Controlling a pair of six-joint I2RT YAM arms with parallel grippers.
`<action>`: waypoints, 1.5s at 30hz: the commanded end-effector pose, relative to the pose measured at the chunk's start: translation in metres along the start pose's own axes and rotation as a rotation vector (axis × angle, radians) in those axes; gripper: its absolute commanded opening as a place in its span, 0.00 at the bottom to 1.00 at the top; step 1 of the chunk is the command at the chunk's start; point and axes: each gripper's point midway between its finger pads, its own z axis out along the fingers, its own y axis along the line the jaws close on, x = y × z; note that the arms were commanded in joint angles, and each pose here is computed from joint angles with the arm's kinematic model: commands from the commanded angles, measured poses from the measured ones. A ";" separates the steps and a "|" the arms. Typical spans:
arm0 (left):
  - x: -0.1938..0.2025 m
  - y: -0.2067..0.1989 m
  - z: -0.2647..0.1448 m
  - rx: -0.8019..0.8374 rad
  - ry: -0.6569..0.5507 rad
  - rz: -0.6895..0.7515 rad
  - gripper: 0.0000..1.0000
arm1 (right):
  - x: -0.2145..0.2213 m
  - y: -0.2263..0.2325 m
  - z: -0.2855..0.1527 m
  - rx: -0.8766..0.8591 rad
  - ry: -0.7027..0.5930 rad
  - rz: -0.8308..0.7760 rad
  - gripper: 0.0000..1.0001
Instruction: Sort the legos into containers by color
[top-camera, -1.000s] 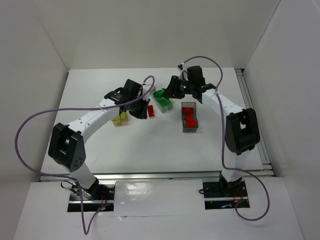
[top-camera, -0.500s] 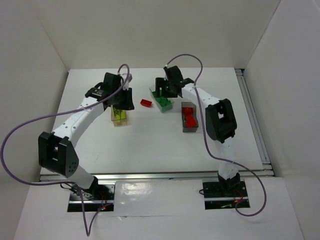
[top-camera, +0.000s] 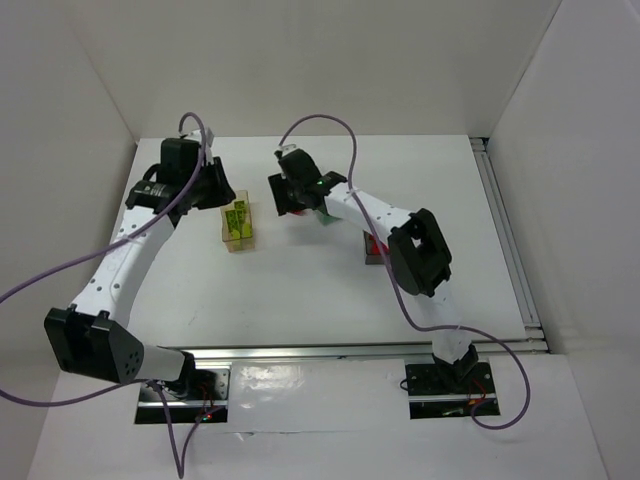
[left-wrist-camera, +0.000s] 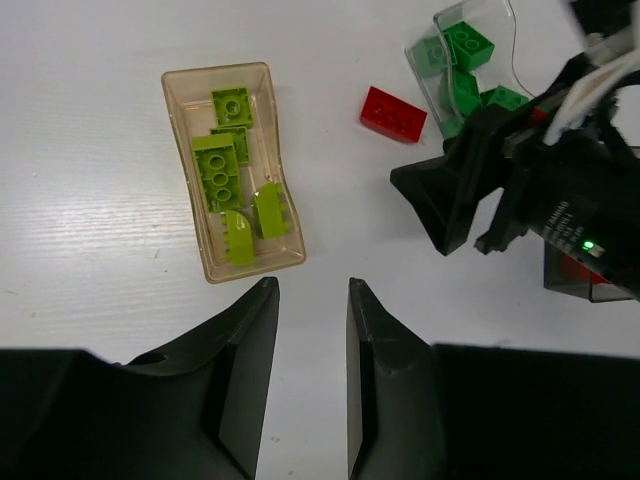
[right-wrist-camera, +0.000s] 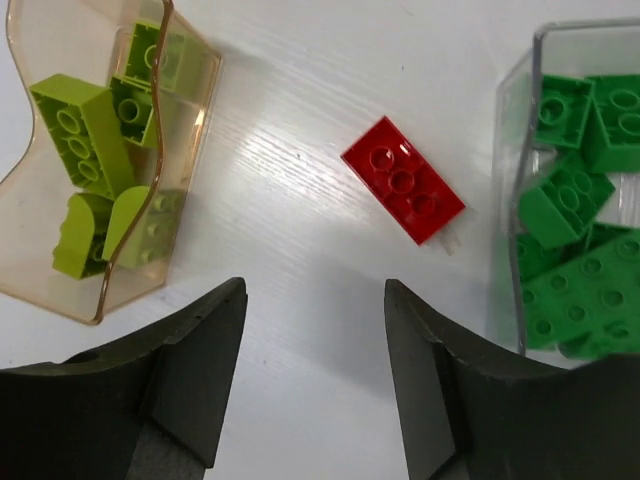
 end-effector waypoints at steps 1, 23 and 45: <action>-0.017 0.001 -0.015 0.007 -0.064 -0.038 0.42 | -0.001 -0.006 0.021 0.021 0.016 -0.013 0.66; -0.008 0.008 -0.002 0.021 -0.019 -0.047 0.40 | 0.029 -0.050 0.074 0.128 0.098 0.050 0.92; 0.004 0.013 0.014 0.017 0.030 -0.058 0.38 | 0.014 0.002 0.088 0.025 0.022 -0.125 0.44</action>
